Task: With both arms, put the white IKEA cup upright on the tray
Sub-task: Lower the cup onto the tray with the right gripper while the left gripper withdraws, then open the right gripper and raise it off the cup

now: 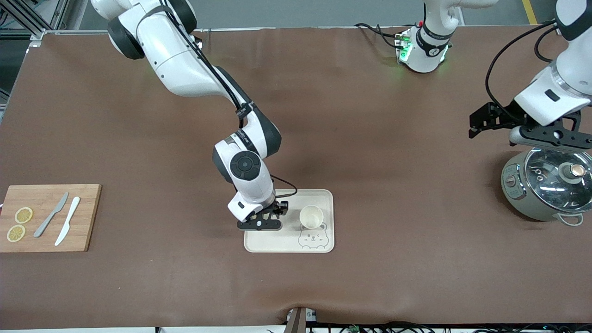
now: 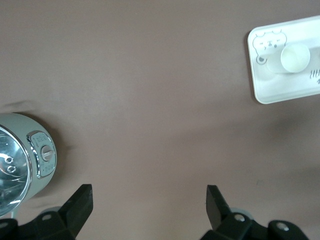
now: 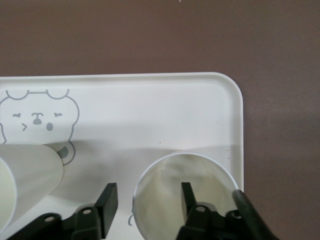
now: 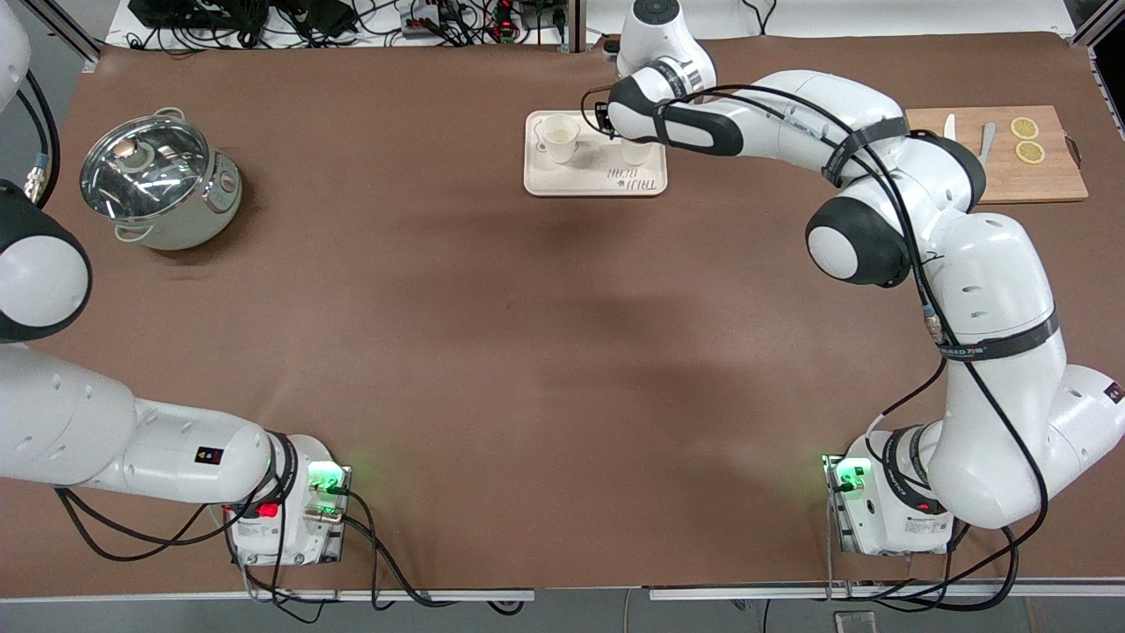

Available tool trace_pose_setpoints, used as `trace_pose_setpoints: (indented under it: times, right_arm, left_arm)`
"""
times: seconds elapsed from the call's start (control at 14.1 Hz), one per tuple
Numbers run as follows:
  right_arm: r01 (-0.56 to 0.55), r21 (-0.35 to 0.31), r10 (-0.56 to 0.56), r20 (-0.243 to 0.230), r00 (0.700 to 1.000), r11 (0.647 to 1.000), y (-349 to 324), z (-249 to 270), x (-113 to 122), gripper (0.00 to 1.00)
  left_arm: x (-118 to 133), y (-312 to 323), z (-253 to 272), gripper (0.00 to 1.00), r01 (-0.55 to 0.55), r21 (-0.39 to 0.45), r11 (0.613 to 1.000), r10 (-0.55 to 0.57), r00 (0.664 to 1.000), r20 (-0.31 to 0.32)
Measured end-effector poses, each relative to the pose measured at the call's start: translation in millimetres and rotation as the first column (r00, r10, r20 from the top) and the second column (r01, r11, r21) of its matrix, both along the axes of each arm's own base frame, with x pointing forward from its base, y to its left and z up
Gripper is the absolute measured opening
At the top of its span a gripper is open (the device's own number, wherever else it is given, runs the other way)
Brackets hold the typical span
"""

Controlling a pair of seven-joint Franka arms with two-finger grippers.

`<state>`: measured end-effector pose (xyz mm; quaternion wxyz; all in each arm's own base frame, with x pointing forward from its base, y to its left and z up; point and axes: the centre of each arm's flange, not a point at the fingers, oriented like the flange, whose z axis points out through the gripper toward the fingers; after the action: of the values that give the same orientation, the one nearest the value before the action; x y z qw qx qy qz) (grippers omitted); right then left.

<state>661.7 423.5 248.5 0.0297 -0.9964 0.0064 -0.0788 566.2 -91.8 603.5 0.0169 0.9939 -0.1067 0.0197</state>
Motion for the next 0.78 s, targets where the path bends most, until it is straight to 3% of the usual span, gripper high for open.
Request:
trace_pose_setpoints:
  times: [0.28, 0.64, 0.78]
  right_arm:
    - [0.008, 0.015, -0.009, 0.037, 0.999, 1.0, -2, 22, 9, 1.0]
    - [0.045, 0.03, -0.047, 0.071, 0.996, 0.999, -26, 57, 26, 1.0]
    - [0.085, 0.026, -0.086, 0.065, 0.994, 0.996, -54, 69, 39, 1.0]
  left_arm:
    - [-12, -38, -6, 1.0, 0.087, 0.106, 0.99, -0.084, 0.996, -0.037]
    - [-10, -38, -10, 1.0, 0.088, 0.11, 0.99, -0.083, 0.995, -0.046]
    - [-9, -37, -10, 1.0, 0.087, 0.109, 0.99, -0.082, 0.996, -0.043]
